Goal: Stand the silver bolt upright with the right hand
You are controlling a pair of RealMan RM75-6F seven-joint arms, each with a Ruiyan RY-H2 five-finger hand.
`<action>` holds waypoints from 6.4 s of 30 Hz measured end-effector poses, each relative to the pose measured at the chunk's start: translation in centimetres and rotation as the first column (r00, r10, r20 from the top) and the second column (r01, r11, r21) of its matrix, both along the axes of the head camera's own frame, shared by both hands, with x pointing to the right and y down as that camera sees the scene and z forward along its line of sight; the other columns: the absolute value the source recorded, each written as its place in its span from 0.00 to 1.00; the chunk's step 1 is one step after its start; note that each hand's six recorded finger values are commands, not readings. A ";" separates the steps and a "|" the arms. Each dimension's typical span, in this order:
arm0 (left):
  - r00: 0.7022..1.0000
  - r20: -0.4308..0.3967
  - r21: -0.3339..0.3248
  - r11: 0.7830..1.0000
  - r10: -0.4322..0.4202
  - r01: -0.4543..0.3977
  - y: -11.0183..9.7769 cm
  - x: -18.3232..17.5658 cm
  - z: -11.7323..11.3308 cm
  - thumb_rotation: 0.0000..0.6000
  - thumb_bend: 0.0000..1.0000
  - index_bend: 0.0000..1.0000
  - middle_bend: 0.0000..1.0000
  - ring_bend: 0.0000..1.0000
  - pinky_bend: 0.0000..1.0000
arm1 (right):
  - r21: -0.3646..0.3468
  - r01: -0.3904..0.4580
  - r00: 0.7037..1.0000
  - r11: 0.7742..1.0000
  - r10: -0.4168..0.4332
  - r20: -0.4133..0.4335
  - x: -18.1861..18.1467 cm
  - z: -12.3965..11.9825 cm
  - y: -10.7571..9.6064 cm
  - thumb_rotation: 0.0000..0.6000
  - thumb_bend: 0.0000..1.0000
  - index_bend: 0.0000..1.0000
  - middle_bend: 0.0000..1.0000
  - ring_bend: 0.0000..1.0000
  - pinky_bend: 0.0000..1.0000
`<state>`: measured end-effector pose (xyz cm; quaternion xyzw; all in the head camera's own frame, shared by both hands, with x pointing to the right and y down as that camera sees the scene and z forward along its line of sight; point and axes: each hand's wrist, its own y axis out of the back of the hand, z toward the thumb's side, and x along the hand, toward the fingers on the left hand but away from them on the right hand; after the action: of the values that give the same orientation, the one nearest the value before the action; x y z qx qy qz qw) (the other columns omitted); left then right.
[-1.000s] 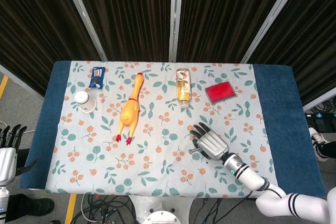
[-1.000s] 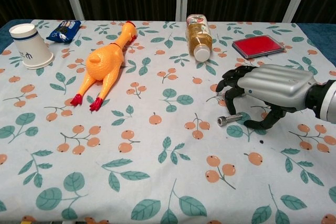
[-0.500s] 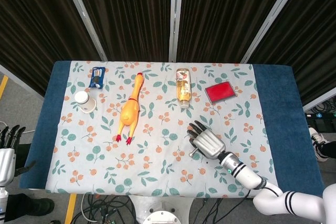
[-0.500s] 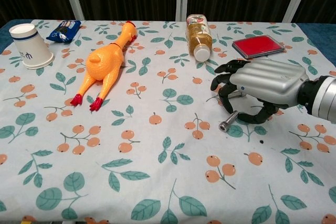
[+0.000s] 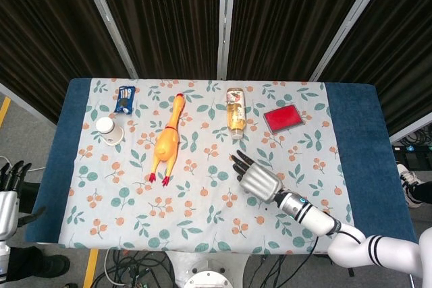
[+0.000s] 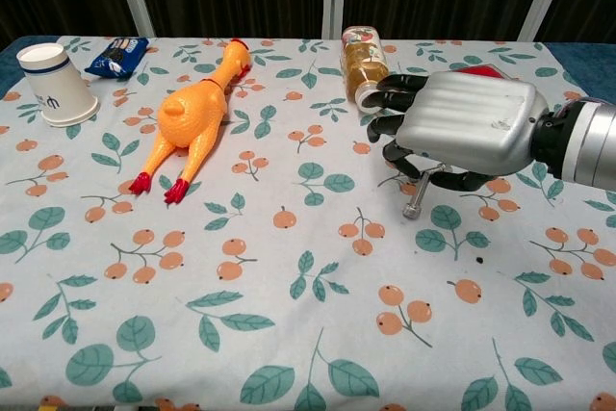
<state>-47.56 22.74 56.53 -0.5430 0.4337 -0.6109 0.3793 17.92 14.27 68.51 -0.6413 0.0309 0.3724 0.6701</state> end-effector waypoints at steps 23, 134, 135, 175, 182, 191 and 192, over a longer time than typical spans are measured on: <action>1.000 -0.002 -0.001 1.000 -0.005 0.005 0.2 -0.1 0.0 1.00 0.00 0.11 0.09 0.00 0.00 | 0.238 0.219 0.976 0.946 -0.215 -0.043 -2.6 -0.8 1.6 1.00 0.36 0.64 0.22 0.00 0.00; 1.000 -0.017 -0.013 1.000 -0.003 0.003 0.4 0.2 0.0 1.00 0.00 0.11 0.09 0.00 0.00 | -0.335 -0.455 0.869 0.825 0.494 0.037 1.3 3.4 -3.4 1.00 0.38 0.58 0.24 0.00 0.00; 1.000 -0.018 -0.014 1.000 -0.003 0.003 0.4 0.2 0.0 1.00 0.00 0.11 0.09 0.00 0.00 | -0.344 -0.460 0.862 0.818 0.505 0.049 1.3 3.1 -3.4 1.00 0.38 0.58 0.24 0.00 0.00; 1.000 -0.016 -0.023 1.000 0.006 -0.006 0.4 0.5 0.1 1.00 0.00 0.11 0.09 0.00 0.00 | -0.717 -0.566 0.535 0.407 0.843 0.056 5.4 3.9 -4.9 1.00 0.39 0.50 0.24 0.00 0.00; 1.000 -0.018 -0.023 1.000 0.005 -0.006 0.5 0.5 0.1 1.00 0.00 0.11 0.09 0.00 0.00 | -0.705 -0.580 0.529 0.409 0.846 0.056 6.2 3.7 -5.0 1.00 0.39 0.47 0.23 0.00 0.00; 1.000 -0.016 -0.019 1.000 0.012 -0.012 0.4 0.6 0.1 1.00 0.00 0.11 0.09 0.00 0.00 | -0.689 -0.591 0.528 0.420 0.847 0.063 7.1 3.4 -4.9 1.00 0.40 0.39 0.22 0.00 0.00; 1.000 -0.016 -0.018 1.000 0.013 -0.013 0.4 0.6 0.0 1.00 0.00 0.11 0.09 0.00 0.00 | -0.688 -0.591 0.528 0.421 0.847 0.065 7.1 3.3 -4.9 1.00 0.40 0.38 0.22 0.00 0.00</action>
<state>-46.91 23.13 56.56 -0.5542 0.4275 -0.6080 0.3748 25.01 9.38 71.82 -0.8223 -0.2798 0.4570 0.1917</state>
